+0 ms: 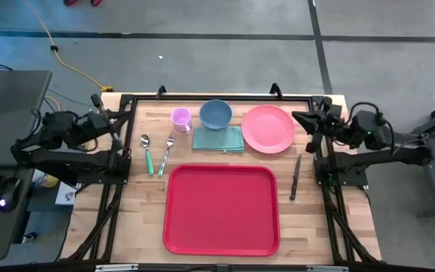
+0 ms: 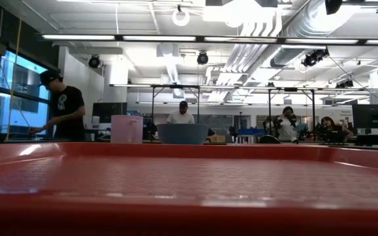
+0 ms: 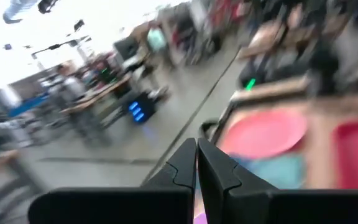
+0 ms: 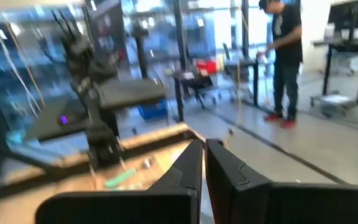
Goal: Set up tray
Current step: Put the purple mug in the top right of the tray
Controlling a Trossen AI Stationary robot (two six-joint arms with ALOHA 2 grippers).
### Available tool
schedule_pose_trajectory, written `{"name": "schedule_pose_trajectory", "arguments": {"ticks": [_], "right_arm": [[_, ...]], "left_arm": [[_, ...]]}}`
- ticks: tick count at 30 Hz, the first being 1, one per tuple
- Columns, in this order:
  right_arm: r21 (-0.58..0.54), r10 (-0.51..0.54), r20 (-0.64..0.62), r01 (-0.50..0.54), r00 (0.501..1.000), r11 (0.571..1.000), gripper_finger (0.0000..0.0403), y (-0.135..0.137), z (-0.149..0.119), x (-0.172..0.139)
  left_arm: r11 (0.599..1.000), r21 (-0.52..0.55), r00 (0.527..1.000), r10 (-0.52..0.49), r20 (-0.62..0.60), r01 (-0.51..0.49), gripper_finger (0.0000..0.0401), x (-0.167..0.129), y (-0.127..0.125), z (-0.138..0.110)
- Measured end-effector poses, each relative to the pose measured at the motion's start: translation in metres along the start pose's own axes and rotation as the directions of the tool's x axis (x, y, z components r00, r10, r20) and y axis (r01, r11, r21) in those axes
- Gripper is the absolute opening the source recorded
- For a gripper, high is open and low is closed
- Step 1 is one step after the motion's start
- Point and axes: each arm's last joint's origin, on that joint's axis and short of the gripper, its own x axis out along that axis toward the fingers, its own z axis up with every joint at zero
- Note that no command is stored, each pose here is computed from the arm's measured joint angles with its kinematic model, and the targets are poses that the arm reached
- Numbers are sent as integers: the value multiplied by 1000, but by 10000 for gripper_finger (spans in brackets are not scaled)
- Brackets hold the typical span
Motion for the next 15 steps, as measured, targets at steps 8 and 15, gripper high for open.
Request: {"name": "schedule_pose_trajectory", "arguments": {"ticks": [8, 15], "right_arm": [[-34, -75, -228, 69, 971, 997, 1, 6, -4, 18], [-41, -156, -303, 151, 940, 988, 1, 4, -14, 21]], "left_arm": [[931, 350, 884, 73, -461, 105, 49, 43, -9, 30], [907, 393, 773, 141, -618, 149, 49, 81, -2, 53]]}}
